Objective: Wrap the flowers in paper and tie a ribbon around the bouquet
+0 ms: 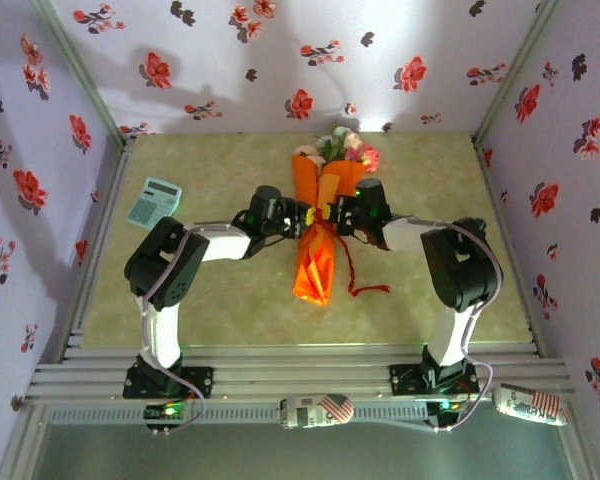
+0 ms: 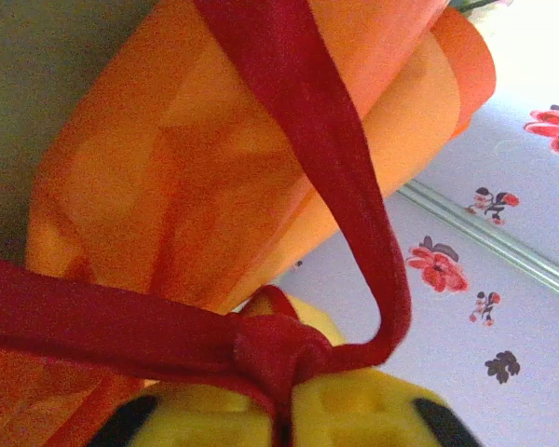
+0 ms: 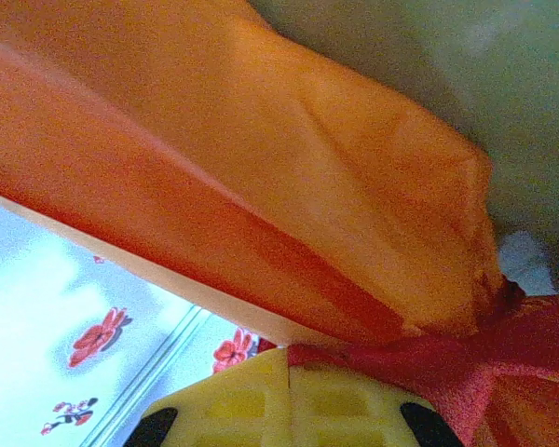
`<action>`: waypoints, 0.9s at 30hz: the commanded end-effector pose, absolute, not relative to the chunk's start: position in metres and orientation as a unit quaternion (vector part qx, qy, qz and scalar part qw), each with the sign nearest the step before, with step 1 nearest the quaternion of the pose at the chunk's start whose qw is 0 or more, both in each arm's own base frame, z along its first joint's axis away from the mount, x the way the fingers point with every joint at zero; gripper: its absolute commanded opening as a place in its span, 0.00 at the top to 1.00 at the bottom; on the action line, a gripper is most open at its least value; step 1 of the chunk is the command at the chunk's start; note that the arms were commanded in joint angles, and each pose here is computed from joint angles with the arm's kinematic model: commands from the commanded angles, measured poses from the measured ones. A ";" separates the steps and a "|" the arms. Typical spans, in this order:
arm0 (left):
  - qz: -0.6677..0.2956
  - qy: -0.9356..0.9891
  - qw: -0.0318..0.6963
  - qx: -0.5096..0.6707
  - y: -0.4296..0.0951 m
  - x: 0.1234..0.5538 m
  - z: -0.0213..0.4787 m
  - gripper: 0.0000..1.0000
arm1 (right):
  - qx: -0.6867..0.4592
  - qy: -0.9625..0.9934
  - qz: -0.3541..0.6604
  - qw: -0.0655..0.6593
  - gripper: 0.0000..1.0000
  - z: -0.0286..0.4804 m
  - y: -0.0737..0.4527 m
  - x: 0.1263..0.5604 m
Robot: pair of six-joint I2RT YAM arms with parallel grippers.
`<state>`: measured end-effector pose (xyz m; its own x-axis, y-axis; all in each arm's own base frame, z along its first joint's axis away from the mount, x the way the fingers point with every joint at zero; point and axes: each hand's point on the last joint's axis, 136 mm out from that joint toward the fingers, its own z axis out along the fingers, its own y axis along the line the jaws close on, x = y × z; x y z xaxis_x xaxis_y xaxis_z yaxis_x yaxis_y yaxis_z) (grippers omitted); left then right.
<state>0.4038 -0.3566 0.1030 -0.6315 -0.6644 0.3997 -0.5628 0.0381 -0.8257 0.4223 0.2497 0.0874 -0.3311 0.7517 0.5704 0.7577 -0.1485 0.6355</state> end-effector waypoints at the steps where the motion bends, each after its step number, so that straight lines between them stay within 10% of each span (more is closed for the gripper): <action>1: -0.538 0.724 0.026 -0.431 -0.358 0.394 0.106 0.69 | -0.584 -0.638 -0.501 -0.034 1.00 0.102 0.235 0.431; 11: -0.449 0.760 -0.004 -0.470 -0.324 0.362 0.117 0.41 | -0.584 -0.631 -0.508 -0.043 1.00 0.104 0.232 0.430; 27: -0.402 0.667 -0.031 -0.626 -0.283 0.387 0.095 0.32 | -0.582 -0.626 -0.517 -0.052 1.00 0.107 0.231 0.432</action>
